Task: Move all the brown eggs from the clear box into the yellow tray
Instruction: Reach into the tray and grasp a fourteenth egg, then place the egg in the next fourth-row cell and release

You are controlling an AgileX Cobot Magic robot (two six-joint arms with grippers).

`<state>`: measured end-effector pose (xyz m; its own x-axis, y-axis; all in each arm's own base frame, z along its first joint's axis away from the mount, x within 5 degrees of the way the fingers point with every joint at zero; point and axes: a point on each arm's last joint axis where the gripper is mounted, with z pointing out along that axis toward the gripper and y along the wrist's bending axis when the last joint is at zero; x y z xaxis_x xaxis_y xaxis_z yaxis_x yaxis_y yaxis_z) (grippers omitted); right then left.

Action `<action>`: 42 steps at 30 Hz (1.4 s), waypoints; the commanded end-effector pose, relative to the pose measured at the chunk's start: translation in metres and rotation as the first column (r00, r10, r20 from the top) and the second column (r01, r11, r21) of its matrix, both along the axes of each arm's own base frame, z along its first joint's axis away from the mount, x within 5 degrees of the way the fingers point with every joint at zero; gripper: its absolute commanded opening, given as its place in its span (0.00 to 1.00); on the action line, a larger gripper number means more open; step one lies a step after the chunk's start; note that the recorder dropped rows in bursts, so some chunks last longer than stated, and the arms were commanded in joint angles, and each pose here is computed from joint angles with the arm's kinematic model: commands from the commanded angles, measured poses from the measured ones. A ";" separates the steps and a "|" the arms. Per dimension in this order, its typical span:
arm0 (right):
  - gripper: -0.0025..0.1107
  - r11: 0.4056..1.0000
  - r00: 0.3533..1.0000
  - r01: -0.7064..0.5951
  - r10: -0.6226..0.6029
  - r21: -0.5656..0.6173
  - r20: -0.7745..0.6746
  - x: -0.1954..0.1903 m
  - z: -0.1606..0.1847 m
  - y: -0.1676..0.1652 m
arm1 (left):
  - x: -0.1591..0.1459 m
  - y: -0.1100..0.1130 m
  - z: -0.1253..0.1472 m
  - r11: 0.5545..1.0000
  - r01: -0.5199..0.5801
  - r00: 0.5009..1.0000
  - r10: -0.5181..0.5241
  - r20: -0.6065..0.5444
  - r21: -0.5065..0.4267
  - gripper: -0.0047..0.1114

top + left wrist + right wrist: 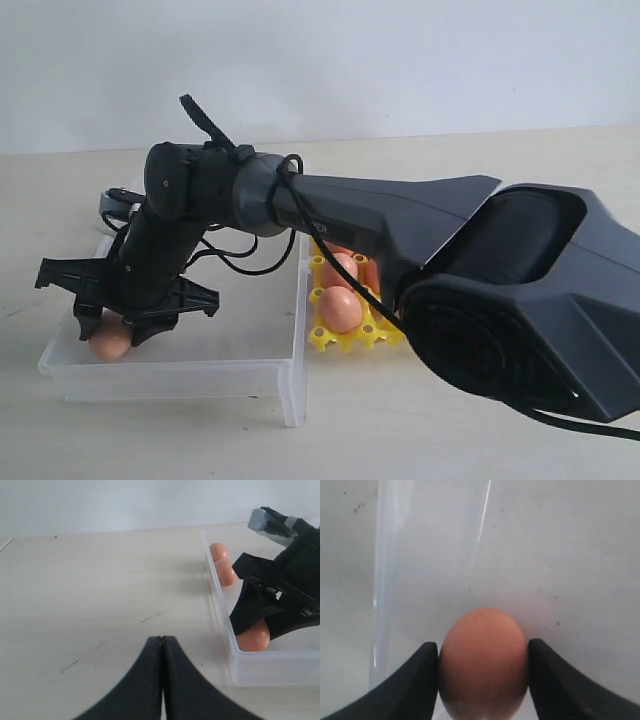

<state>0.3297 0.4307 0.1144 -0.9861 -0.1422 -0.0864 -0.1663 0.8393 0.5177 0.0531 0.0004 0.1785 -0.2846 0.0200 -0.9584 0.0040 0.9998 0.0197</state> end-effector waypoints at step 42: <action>0.02 0.996 0.567 0.026 0.052 -0.082 0.822 -0.085 0.021 -0.281 | 0.000 0.000 0.002 1.000 0.007 1.000 -0.007 0.015 0.003 0.04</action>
<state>0.2437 0.1503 0.1411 -0.4909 -0.1984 -0.8484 -0.4973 0.8633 0.0859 0.0531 0.0004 0.1785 -0.2845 0.0274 -0.9583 0.0061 0.9996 0.0268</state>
